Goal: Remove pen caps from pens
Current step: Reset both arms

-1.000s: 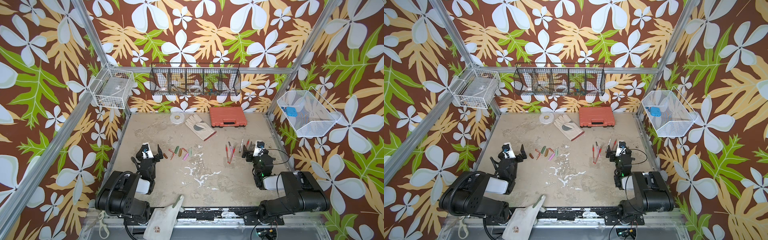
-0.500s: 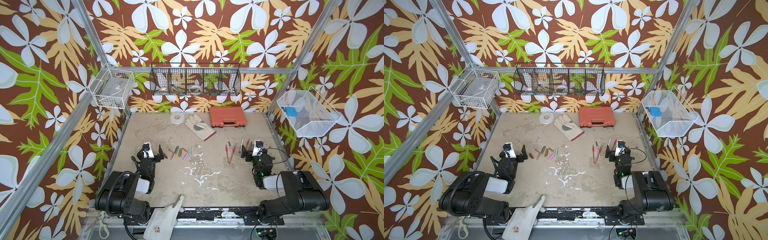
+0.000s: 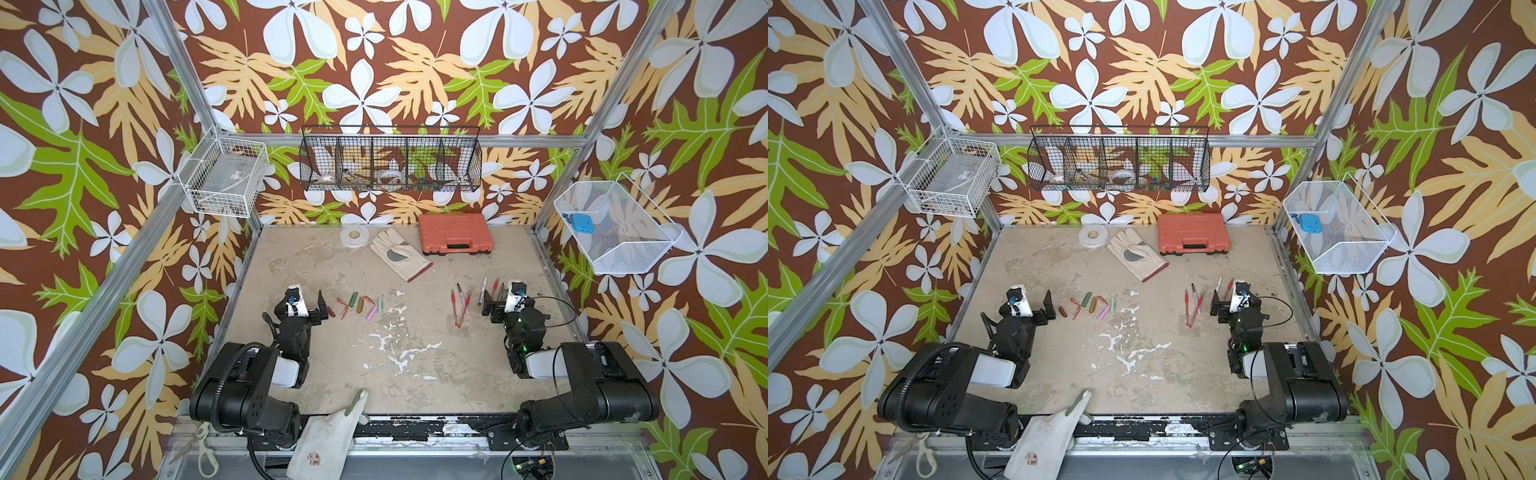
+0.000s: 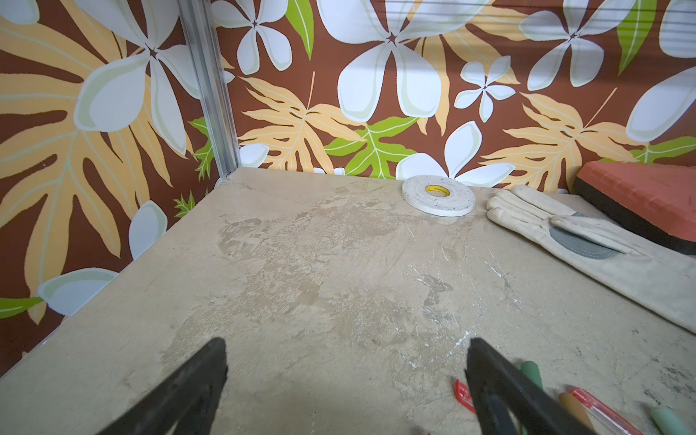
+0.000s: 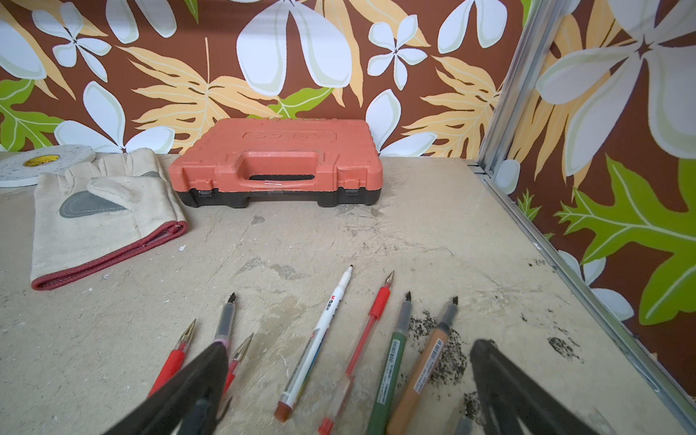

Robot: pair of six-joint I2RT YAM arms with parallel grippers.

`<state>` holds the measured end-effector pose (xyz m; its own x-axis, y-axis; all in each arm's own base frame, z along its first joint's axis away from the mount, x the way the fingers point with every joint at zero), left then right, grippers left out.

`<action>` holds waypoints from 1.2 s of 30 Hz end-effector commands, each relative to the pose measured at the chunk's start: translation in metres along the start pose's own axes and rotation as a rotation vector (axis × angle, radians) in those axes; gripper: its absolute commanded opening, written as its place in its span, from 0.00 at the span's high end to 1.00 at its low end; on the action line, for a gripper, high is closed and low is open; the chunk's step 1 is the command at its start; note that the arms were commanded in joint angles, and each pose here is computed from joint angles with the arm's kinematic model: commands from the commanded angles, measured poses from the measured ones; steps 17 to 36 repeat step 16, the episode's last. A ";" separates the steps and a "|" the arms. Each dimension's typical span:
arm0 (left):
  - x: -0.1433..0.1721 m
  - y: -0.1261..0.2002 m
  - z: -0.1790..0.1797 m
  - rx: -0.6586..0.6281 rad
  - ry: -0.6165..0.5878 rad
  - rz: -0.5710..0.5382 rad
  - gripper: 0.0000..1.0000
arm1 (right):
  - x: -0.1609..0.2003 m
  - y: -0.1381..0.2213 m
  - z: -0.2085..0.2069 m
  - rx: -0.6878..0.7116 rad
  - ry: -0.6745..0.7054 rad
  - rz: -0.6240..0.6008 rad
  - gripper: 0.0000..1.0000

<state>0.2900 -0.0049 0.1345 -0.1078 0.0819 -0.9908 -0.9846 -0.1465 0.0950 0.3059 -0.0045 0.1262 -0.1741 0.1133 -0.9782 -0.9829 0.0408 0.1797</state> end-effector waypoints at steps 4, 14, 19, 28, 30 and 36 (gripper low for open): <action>-0.008 -0.001 0.001 -0.006 0.008 -0.037 0.00 | -0.005 0.000 0.001 -0.002 0.005 -0.025 0.00; -0.007 0.000 0.001 -0.005 0.008 -0.036 0.00 | -0.005 -0.001 0.000 -0.001 0.005 -0.024 0.00; -0.007 -0.001 0.001 -0.005 0.008 -0.032 0.00 | -0.006 -0.001 0.001 -0.003 0.005 -0.026 0.00; -0.007 -0.001 0.001 -0.005 0.008 -0.032 0.00 | -0.006 -0.001 0.001 -0.003 0.005 -0.026 0.00; -0.007 -0.001 0.001 -0.005 0.008 -0.032 0.00 | -0.006 -0.001 0.001 -0.003 0.005 -0.026 0.00; -0.007 -0.001 0.001 -0.005 0.008 -0.032 0.00 | -0.006 -0.001 0.001 -0.003 0.005 -0.026 0.00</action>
Point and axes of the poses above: each gripper's point midway between its finger pads, its own y axis back along the fingers, its own z axis along the line the jaws close on, x = y × z, the point moved 6 cm from there along y, back along the fingers, and after that the axes turned 8 degrees about -y, right-handed, at the moved point
